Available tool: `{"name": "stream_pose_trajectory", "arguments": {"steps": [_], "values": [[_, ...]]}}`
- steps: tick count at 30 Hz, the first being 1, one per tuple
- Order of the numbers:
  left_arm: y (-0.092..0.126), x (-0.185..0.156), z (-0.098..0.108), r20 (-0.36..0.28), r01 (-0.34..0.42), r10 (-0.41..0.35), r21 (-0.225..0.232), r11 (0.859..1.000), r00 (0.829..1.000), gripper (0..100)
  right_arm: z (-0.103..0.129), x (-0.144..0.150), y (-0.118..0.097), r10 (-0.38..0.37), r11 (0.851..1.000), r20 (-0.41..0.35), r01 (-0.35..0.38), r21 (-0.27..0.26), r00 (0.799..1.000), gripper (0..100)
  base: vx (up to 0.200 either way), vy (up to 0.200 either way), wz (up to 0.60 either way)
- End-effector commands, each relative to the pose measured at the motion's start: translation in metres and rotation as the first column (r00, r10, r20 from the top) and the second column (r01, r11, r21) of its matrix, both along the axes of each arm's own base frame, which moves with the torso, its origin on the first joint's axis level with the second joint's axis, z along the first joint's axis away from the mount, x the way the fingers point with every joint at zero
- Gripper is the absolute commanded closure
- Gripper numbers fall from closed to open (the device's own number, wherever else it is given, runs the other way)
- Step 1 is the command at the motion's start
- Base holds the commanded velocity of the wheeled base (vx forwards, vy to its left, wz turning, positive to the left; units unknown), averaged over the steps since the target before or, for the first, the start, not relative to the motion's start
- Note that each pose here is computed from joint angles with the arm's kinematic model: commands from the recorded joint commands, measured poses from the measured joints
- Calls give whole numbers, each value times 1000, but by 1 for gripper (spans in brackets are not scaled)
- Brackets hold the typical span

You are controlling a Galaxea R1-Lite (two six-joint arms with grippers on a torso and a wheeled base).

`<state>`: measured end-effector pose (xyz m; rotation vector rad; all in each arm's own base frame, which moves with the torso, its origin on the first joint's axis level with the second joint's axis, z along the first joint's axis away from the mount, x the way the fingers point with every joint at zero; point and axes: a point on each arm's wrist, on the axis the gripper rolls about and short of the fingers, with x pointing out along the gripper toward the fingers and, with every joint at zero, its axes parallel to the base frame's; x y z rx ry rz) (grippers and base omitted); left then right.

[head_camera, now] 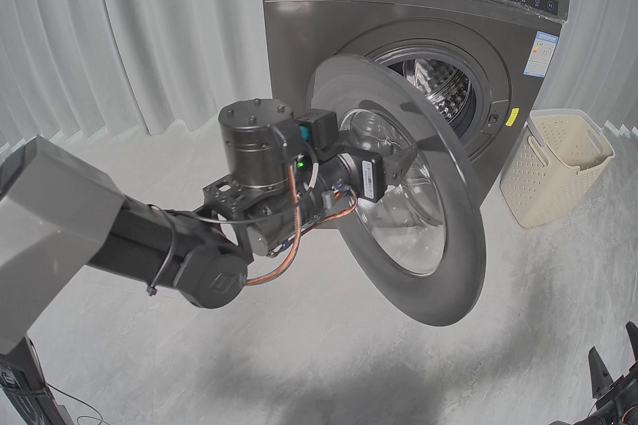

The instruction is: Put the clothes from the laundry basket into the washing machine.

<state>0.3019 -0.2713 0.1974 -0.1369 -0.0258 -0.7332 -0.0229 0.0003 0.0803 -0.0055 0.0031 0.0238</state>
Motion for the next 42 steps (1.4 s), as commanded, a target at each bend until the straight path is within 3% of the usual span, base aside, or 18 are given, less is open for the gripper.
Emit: {"name": "stream_pose_trajectory", "arguments": {"steps": [1,5,12,17,18,20,21,22,23,24,25,27,32,33,37,38,39,42], "values": [[-33,42,-15,-18,-34,34,-16,999,999,0,-5,0,0,1,1000,0,-1,-1,1000,0,0,0,0],[-46,57,-12,-65,-79,73,-93,993,995,0,-5,0,0,1,1000,0,-1,-1,1000,0,0,0,0],[-32,42,-17,-111,-86,80,-52,995,991,0,-5,0,0,-1,1000,0,1,1,1000,0,0,0,0],[17,-16,-14,-177,-83,86,25,996,981,0,-5,0,0,-1,1000,0,1,1,1000,0,0,0,0],[42,-43,-15,-188,-84,93,53,995,978,0,-5,0,0,-1,1000,0,1,1,1000,0,0,0,0],[63,-66,-14,-183,-82,95,75,994,978,0,-5,0,0,-1,1000,0,1,1,1000,0,0,0,0],[63,-66,-14,-183,-82,95,75,994,978,0,-5,0,0,-1,1000,0,1,1,1000,0,0,0,0],[95,-100,-14,-164,-81,98,105,991,982,0,-5,0,0,1,1000,0,-1,1,1000,0,0,0,0],[97,-103,-14,-164,-81,98,107,991,982,0,-5,0,0,1,1000,0,-1,1,1000,0,0,0,0],[117,-126,-15,-148,-77,95,123,989,984,0,-5,0,0,2,1000,-1,-2,-1,1000,0,0,0,0],[117,-126,-15,-148,-77,95,123,989,984,0,-5,0,0,2,1000,-1,-2,-1,1000,0,0,0,0],[153,-166,-22,-109,-43,60,151,988,992,0,-5,0,0,4,1000,-1,-4,-4,1000,0,0,0,0],[184,-200,-26,-59,-54,62,132,990,996,0,-5,0,0,-1,1000,0,1,1,1000,0,0,0,0],[200,-213,-33,-36,-94,100,142,985,994,0,-5,0,0,-1,1000,0,1,1,1000,0,0,0,0],[226,-228,-44,20,-221,221,181,958,975,0,-5,0,0,-13,1000,0,13,1,1000,0,0,0,0],[242,-240,-52,45,-321,318,181,930,947,0,-5,0,0,-10,1000,0,10,-14,1000,0,0,0,0],[242,-240,-52,45,-321,318,181,930,947,0,-5,0,0,-10,1000,0,10,-14,1000,0,0,0,0],[261,-268,-65,78,-445,438,151,883,896,0,-5,0,0,2,1000,1,-2,-17,1000,0,0,0,0]]}}
